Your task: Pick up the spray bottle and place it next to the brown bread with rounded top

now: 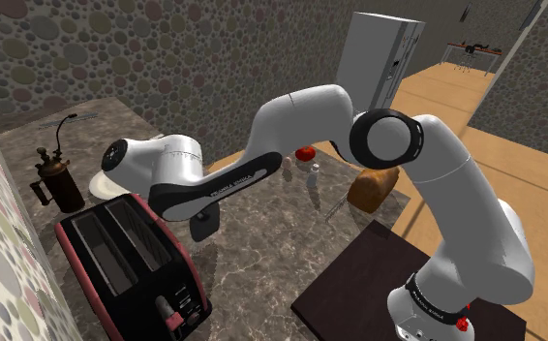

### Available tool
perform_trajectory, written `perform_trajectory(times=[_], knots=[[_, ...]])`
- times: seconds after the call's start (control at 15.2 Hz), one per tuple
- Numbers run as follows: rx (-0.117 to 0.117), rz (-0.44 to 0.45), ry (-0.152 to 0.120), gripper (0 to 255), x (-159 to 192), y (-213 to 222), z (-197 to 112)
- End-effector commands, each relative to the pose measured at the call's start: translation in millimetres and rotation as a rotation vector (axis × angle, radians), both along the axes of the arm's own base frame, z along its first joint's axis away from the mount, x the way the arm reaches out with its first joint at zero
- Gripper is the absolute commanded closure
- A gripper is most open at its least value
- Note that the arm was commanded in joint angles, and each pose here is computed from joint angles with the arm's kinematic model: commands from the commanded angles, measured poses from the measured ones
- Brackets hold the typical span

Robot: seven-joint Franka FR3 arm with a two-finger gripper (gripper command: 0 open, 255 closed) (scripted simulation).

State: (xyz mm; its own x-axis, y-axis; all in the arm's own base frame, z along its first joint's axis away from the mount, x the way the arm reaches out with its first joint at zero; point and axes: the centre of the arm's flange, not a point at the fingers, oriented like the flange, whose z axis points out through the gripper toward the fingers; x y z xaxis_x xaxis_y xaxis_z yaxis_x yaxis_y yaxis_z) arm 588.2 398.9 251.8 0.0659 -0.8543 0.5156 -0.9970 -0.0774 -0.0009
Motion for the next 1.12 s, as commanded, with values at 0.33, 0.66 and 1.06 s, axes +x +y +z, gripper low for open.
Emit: perform_trajectory(times=[0.33, 0.66, 1.06], knots=[[0.0, 0.0, 0.0, 255, 0.4, 1.1, 37.9], [0.0, 0.0, 0.0, 255, 0.4, 1.1, 64.3], [0.0, 0.0, 0.0, 255, 0.4, 1.1, 96.0]])
